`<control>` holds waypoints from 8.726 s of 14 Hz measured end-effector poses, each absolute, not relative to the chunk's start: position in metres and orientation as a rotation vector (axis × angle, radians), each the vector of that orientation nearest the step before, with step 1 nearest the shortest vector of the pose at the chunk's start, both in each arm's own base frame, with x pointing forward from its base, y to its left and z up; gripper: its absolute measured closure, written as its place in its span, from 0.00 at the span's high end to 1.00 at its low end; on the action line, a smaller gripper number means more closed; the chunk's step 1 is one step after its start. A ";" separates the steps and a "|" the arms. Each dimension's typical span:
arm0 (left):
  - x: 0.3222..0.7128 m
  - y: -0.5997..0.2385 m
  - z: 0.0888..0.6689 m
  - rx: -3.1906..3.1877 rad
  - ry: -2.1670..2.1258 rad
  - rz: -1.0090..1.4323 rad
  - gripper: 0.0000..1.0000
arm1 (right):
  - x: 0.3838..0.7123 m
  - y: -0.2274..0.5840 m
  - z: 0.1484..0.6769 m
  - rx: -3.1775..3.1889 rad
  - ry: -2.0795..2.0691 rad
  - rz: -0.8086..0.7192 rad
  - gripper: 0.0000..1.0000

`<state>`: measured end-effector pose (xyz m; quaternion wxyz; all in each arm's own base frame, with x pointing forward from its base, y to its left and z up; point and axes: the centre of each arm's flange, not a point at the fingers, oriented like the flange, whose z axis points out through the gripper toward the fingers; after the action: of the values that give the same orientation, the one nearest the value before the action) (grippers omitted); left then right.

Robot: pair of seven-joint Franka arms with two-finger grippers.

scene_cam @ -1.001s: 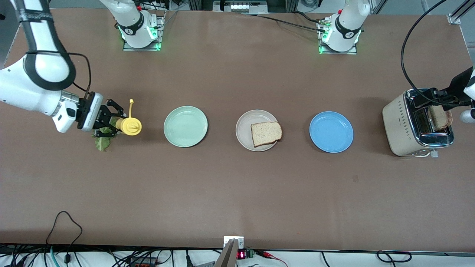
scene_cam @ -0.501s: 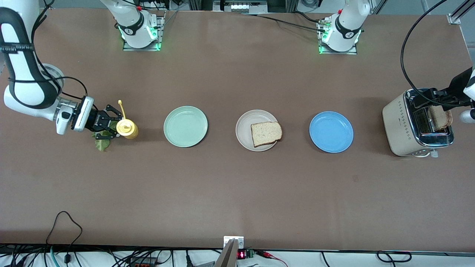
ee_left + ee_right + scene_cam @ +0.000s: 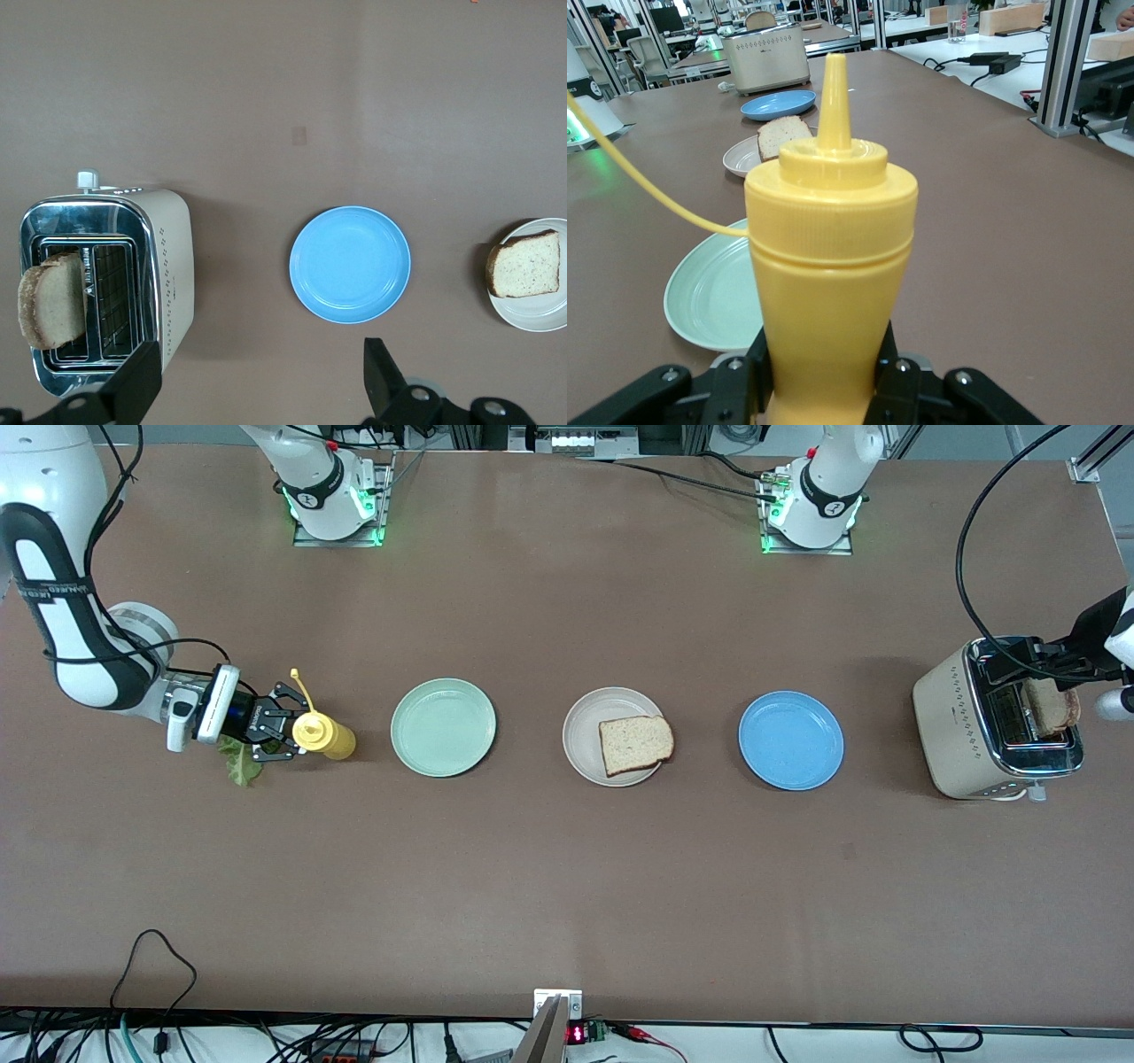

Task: Make sandwich in beige plate with both arms
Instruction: 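Lower the bottle onto the table and open the right gripper, then withdraw the right gripper away from the bottle, then lower the right gripper onto the lettuce leaf and grasp it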

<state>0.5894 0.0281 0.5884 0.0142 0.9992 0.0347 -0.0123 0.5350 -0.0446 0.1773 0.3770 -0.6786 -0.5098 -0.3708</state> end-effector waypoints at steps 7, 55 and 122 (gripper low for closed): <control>0.589 0.028 0.588 3.111 0.108 -0.039 1.00 | 0.533 -0.045 0.167 -1.733 -1.290 -0.943 0.46; 0.591 0.031 0.585 3.111 0.115 -0.048 1.00 | 0.510 -0.118 0.153 -1.762 -1.363 -0.846 1.00; 0.591 0.033 0.580 3.109 0.116 -0.076 1.00 | 0.615 -0.091 0.191 -3.150 0.316 0.138 0.30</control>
<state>0.5910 0.0329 0.5798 0.0147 0.9989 0.0374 -0.0245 0.6150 -0.0910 0.1907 -0.0134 -0.9940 0.0996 0.0435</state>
